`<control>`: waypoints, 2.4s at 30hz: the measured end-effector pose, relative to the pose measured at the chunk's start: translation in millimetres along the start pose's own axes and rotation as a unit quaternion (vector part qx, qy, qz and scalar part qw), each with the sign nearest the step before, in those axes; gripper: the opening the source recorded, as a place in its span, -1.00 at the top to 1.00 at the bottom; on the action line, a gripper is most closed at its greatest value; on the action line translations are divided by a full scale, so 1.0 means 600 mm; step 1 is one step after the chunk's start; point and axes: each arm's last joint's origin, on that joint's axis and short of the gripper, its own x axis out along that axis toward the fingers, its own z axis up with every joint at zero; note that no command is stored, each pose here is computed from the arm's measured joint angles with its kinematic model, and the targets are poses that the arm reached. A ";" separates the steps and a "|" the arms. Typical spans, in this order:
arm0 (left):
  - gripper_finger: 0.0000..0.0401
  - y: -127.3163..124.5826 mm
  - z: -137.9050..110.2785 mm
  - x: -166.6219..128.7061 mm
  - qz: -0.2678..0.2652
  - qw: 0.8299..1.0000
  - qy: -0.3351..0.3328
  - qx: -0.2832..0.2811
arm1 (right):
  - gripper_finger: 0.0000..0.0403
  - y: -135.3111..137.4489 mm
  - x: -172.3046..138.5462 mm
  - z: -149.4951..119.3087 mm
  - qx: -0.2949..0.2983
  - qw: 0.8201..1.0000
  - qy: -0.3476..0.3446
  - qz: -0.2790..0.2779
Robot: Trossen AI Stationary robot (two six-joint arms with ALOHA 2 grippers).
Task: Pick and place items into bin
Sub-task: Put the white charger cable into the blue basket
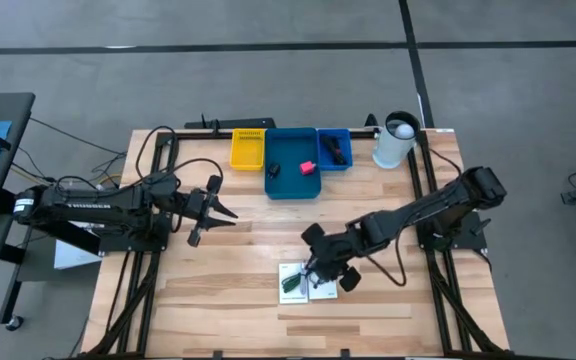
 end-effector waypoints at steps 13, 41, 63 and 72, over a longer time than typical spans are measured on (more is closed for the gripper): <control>0.65 0.003 0.015 -0.001 0.011 0.988 -0.045 -0.150 | 0.16 0.021 0.026 0.065 -0.104 0.995 0.000 -0.005; 0.65 0.013 0.013 -0.002 0.113 0.966 -0.054 -0.225 | 0.16 0.042 0.079 0.059 -0.118 0.991 0.067 -0.020; 0.65 0.013 0.013 -0.002 0.113 0.964 -0.055 -0.233 | 0.16 0.023 0.079 0.040 -0.109 0.988 0.104 -0.024; 0.65 0.013 0.013 -0.002 0.112 0.963 -0.056 -0.240 | 0.16 0.030 0.079 0.044 -0.117 0.986 0.111 -0.039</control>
